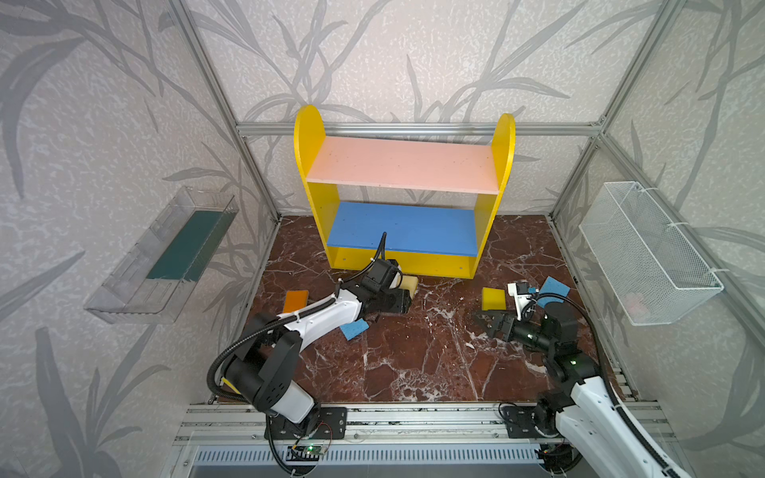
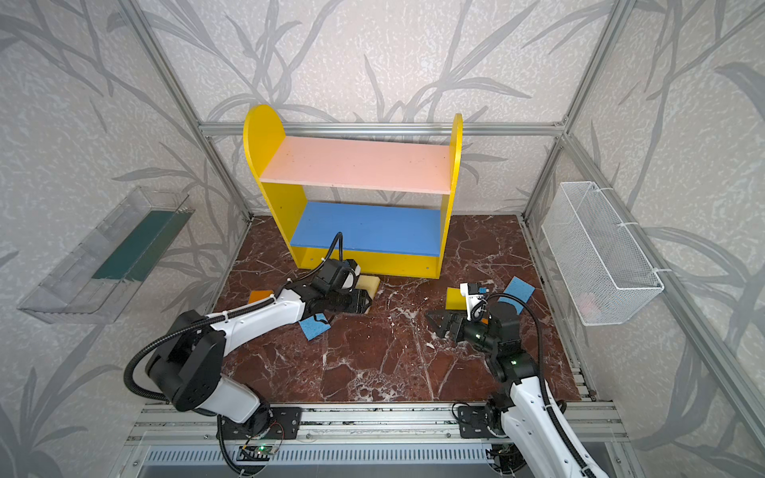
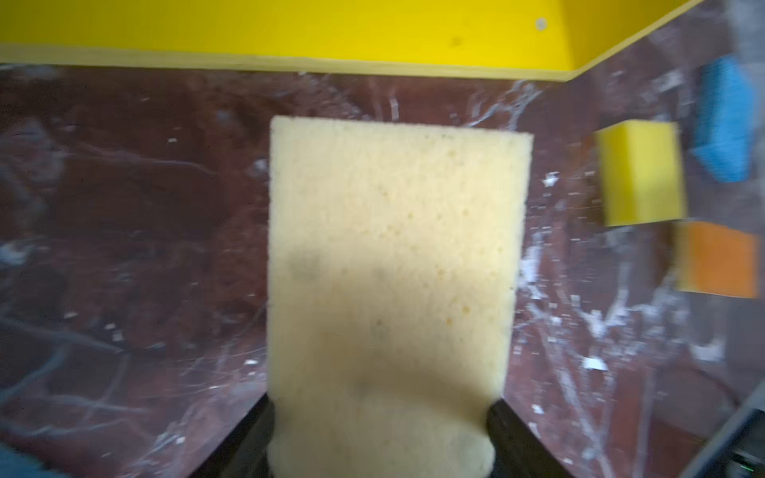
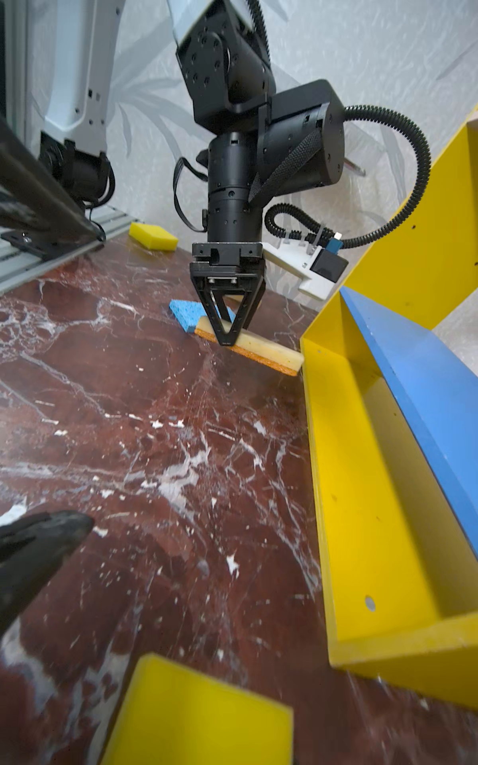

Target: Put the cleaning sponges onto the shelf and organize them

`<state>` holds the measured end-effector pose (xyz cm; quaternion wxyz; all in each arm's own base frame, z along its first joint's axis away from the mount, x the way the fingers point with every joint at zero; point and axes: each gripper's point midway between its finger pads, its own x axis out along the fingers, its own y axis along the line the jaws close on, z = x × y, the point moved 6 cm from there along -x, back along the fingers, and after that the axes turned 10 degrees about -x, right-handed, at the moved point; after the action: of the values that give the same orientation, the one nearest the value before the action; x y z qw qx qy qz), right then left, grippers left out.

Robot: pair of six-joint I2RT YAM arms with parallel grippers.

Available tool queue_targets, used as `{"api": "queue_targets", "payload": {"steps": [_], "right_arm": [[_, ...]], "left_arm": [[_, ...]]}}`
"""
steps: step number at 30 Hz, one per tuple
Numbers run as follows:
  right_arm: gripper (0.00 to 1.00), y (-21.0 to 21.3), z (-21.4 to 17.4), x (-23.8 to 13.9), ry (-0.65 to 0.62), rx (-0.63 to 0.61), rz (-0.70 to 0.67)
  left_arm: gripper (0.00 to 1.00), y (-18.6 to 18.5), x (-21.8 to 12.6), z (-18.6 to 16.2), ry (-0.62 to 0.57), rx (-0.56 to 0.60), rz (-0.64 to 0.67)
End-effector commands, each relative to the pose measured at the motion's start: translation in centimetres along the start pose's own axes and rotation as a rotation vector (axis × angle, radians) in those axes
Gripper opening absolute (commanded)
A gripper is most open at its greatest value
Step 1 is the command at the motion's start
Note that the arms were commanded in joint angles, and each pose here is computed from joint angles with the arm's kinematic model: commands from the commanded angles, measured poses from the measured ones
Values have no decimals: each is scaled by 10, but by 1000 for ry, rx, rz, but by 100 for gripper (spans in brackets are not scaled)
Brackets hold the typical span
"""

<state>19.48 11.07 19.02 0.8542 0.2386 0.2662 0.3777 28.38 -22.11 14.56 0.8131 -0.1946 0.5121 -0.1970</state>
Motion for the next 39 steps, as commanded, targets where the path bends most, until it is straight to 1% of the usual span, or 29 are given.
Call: {"api": "queue_targets", "payload": {"steps": [1, 5, 10, 14, 18, 22, 27, 34, 39], "right_arm": [[99, 34, 39, 0, -103, -58, 196], [99, 46, 62, 5, -151, -80, 272], [99, 64, 85, 12, -164, -85, 394], [99, 87, 97, 21, -144, -118, 470], [99, 116, 110, 23, -156, -197, 557], [99, 128, 121, 25, -170, -219, 591], [99, 132, 131, 33, -179, -221, 605], [99, 136, 143, 40, -196, -220, 613], [99, 140, 150, 42, -210, -222, 620]], "left_arm": [[67, -35, -17, 2, 8, -59, -307], [67, -60, -41, 10, -38, -76, -509], [66, -91, -79, 19, -79, -41, -731], [67, -110, -107, 25, -111, -5, -860], [67, -127, -126, 28, -122, 30, -986], [66, -139, -134, 26, -113, 69, -1029], [66, -157, -152, 25, -108, 122, -1129], [66, -170, -163, 20, -93, 179, -1174], [66, -171, -154, 20, -70, 167, -1165]]}}
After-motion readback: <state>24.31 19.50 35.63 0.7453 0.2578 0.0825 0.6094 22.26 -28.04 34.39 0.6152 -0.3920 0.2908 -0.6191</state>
